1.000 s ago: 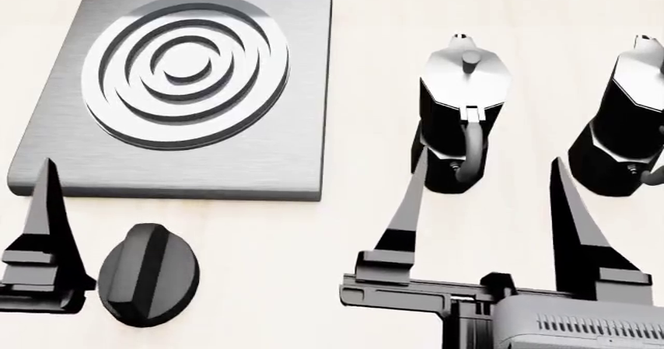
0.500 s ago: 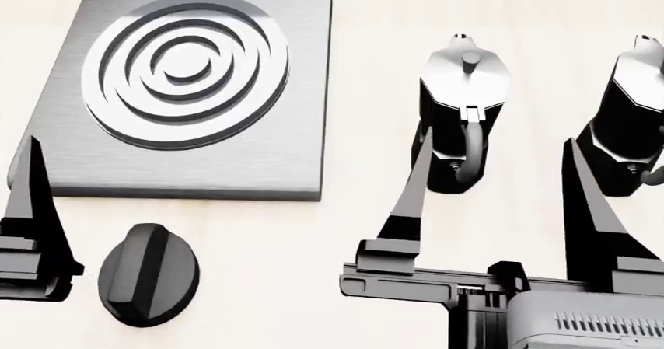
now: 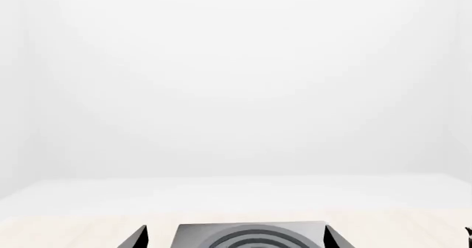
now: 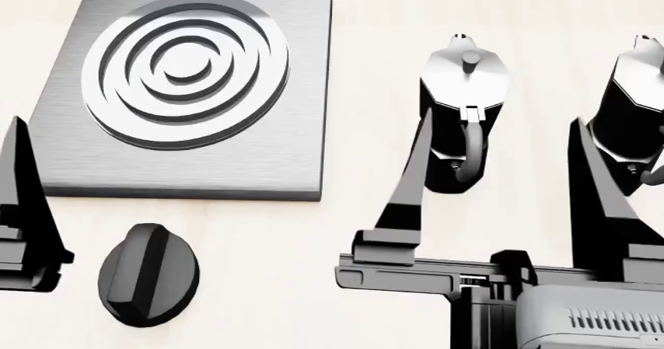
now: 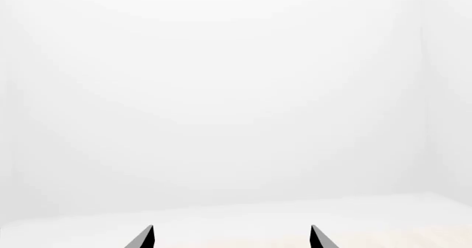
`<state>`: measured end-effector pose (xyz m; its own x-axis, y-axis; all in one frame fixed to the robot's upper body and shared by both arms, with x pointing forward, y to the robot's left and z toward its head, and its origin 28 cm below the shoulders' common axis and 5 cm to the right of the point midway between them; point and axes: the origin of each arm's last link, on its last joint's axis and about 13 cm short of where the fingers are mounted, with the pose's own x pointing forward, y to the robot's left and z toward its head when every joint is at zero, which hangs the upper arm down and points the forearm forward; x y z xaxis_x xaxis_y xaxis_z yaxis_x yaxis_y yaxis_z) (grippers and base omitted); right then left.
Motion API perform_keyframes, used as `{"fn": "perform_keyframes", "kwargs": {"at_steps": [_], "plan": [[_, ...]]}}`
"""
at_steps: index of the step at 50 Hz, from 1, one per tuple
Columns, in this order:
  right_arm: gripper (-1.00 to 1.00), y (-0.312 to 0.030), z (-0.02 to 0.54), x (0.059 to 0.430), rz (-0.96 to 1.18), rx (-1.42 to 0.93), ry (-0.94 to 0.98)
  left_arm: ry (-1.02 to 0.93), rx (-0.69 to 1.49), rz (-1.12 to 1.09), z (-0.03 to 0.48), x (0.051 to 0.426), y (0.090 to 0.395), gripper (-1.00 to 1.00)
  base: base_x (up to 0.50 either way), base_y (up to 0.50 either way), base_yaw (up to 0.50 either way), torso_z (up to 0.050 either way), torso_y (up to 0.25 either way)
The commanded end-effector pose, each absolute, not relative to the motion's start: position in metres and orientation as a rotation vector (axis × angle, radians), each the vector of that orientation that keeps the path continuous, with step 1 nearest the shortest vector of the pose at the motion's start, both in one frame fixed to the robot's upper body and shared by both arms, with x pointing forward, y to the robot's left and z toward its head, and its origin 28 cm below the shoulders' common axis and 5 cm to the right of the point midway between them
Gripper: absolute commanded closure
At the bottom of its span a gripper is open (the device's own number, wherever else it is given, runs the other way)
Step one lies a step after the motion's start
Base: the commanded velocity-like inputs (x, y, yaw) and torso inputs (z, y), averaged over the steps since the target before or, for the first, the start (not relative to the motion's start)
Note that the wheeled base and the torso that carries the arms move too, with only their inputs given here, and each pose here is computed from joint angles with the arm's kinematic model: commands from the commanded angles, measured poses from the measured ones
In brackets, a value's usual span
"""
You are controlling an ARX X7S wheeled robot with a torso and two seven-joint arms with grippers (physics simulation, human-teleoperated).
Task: Turn off the stove.
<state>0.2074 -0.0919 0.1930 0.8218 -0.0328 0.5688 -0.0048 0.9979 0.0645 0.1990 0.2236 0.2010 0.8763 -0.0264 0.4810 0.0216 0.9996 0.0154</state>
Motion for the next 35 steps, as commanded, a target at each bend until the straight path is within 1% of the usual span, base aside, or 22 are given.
{"fn": "perform_keyframes", "kwargs": {"at_steps": [1,35], "plan": [[-1.0,-0.094,0.201,0.209,-0.014,0.067,-0.642,-0.547,0.004,-0.022,0.21,0.199,0.225,-1.0,0.0,0.0,0.0,0.0,0.0],[-1.0,-0.091,0.215,0.204,0.014,0.072,-0.684,-0.604,0.005,-0.043,0.226,0.194,0.222,-1.0,0.0,0.0,0.0,0.0,0.0]]}}
